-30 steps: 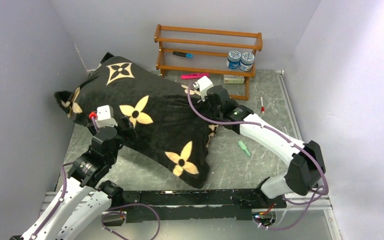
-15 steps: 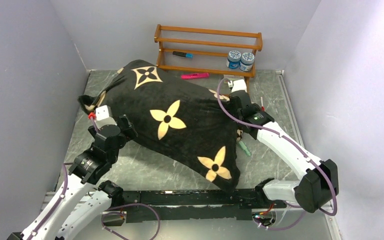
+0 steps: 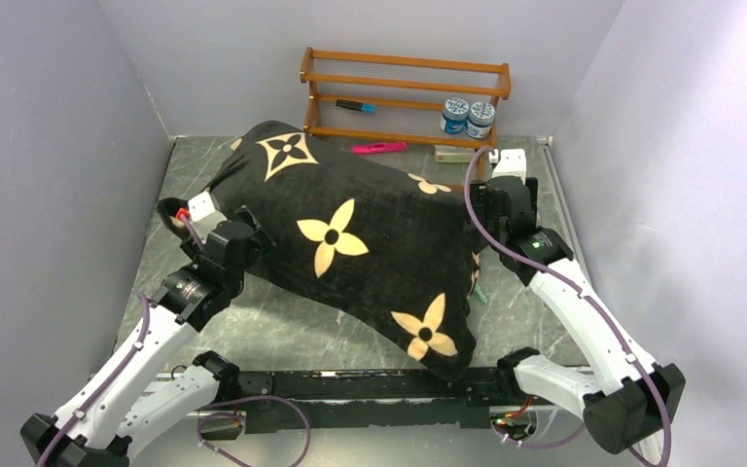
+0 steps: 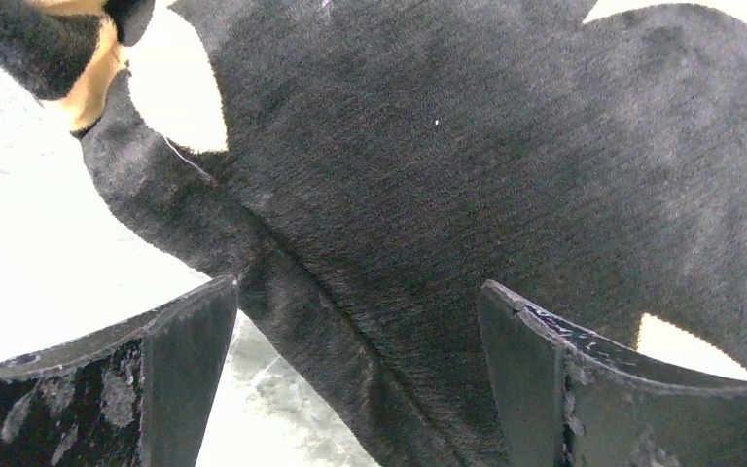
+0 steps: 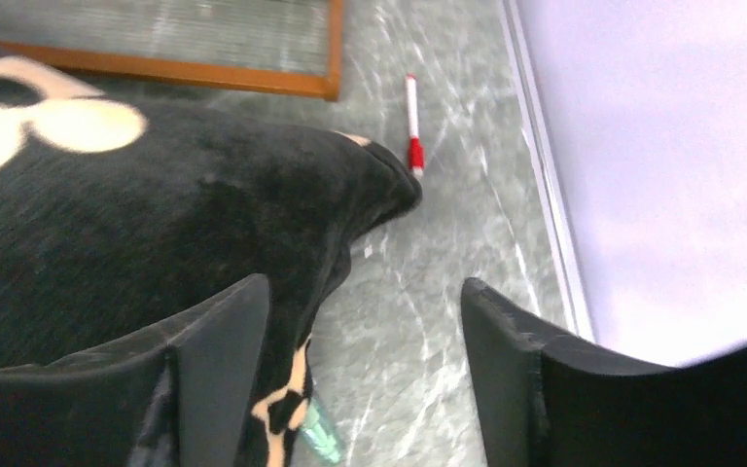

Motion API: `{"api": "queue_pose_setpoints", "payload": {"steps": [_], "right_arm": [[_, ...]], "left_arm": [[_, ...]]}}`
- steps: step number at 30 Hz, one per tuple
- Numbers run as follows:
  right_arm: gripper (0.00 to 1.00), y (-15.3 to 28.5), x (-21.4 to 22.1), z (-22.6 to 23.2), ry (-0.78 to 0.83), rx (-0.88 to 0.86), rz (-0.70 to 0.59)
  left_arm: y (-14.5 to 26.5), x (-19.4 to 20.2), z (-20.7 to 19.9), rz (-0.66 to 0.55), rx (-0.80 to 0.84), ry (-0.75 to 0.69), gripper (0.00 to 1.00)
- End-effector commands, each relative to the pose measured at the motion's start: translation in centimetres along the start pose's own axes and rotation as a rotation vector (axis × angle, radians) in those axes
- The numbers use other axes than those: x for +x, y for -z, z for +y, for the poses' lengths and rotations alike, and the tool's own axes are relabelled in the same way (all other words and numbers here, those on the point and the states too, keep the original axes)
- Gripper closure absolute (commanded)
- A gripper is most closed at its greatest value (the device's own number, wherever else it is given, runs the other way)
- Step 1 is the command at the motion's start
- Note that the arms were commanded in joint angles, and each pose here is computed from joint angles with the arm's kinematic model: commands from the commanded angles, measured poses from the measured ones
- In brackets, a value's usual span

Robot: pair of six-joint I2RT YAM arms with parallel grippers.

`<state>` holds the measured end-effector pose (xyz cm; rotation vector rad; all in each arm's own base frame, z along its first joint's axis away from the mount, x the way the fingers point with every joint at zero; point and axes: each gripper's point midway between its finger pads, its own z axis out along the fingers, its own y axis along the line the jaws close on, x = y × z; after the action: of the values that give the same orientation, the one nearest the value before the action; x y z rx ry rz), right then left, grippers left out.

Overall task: Remove the pillowcase from the pillow
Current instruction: Move the pillow to the center of the board, then turn over the pillow at the center of the board.

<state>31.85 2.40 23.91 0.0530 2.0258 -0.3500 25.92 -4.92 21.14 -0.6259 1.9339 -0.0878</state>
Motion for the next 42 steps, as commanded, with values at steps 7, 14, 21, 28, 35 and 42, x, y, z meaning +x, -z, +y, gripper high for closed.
{"api": "queue_pose_setpoints", "payload": {"steps": [7,14,21,28,35,42], "right_arm": [[0.01,6.3,-4.4,8.1,0.201,-0.462,-0.166],[0.0,11.8,-3.6,14.3,0.348,-0.699,-0.215],[0.0,17.5,-1.3,19.2,0.505,-0.832,-0.253],[0.0,22.5,3.9,24.1,0.752,-0.88,-0.286],[0.0,22.8,8.4,27.0,0.986,-0.775,-0.303],[0.0,18.9,12.3,27.8,1.157,-0.557,-0.278]], "left_arm": [[-3.2,0.4,0.4,0.099,-0.038,0.235,0.02],[-4.9,0.5,1.4,0.159,-0.029,0.331,0.02],[-5.8,0.8,2.8,0.211,-0.021,0.397,0.02],[-5.9,0.4,2.4,0.21,-0.002,0.383,0.02],[-5.5,-0.3,2.6,0.178,0.009,0.332,0.02],[-4.8,-1.1,1.9,0.14,0.027,0.269,0.02]]}}
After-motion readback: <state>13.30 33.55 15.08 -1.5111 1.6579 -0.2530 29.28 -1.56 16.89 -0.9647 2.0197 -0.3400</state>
